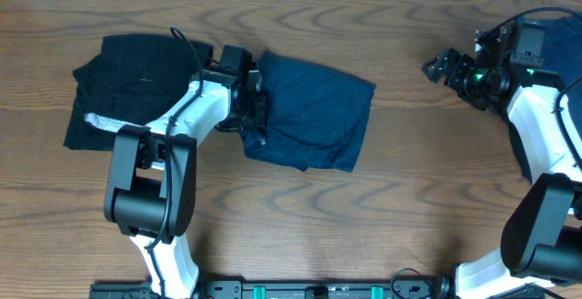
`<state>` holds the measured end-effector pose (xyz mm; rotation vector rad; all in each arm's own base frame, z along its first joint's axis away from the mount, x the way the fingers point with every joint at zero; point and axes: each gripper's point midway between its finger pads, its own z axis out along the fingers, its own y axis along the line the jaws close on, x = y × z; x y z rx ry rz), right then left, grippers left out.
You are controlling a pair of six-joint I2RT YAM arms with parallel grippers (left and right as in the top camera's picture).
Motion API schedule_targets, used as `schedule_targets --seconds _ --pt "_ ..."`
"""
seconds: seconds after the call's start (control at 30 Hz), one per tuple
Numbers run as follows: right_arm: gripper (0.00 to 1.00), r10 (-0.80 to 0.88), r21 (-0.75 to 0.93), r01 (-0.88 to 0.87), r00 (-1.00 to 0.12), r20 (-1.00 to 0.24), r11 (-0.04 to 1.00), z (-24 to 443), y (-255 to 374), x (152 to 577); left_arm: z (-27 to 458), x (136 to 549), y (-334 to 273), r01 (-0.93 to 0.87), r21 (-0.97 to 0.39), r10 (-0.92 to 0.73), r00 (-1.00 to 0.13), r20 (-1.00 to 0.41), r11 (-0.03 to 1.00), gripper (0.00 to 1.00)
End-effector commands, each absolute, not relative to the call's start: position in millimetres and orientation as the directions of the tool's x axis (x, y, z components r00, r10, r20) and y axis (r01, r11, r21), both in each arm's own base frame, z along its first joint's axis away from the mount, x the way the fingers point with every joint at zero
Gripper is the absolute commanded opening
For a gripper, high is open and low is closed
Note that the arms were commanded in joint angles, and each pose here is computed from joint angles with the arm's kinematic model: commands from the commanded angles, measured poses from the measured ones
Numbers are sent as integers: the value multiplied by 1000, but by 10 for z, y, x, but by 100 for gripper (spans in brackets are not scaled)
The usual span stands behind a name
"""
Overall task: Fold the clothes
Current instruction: 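Lift the bundle with the left gripper and lay it onto the black stack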
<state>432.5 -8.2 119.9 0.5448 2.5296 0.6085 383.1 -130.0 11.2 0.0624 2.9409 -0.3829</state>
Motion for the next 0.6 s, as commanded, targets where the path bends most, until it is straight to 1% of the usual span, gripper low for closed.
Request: schedule_targets --seconds 0.0,0.07,0.2,0.3,0.37,0.47,0.57 --pt "99 476 505 266 -808 -347 821 1169 -89 4319 465 4033 -1279 110 -231 34 -950 -311 967 6" --pt "99 476 505 266 -808 -347 821 1169 -89 4319 620 4096 -1242 112 -210 29 -932 -360 971 6" --pt "99 476 505 266 -808 -347 821 1169 -89 4319 984 4184 -1048 78 -119 14 -886 -463 990 6" --pt "99 476 505 266 -808 -347 821 1169 -89 4319 1243 4221 -893 49 -75 2 -850 -527 996 6" --pt "99 476 505 266 -808 -347 821 1169 -89 4319 1418 4229 -824 78 -51 35 -823 -567 996 6" --pt "99 476 505 266 -808 -347 821 1169 -89 4319 1625 4235 -693 90 -25 56 -791 -610 996 6" --pt "99 476 505 266 -808 -347 821 1169 -89 4319 1752 4250 -451 55 24 57 -770 -635 998 6"
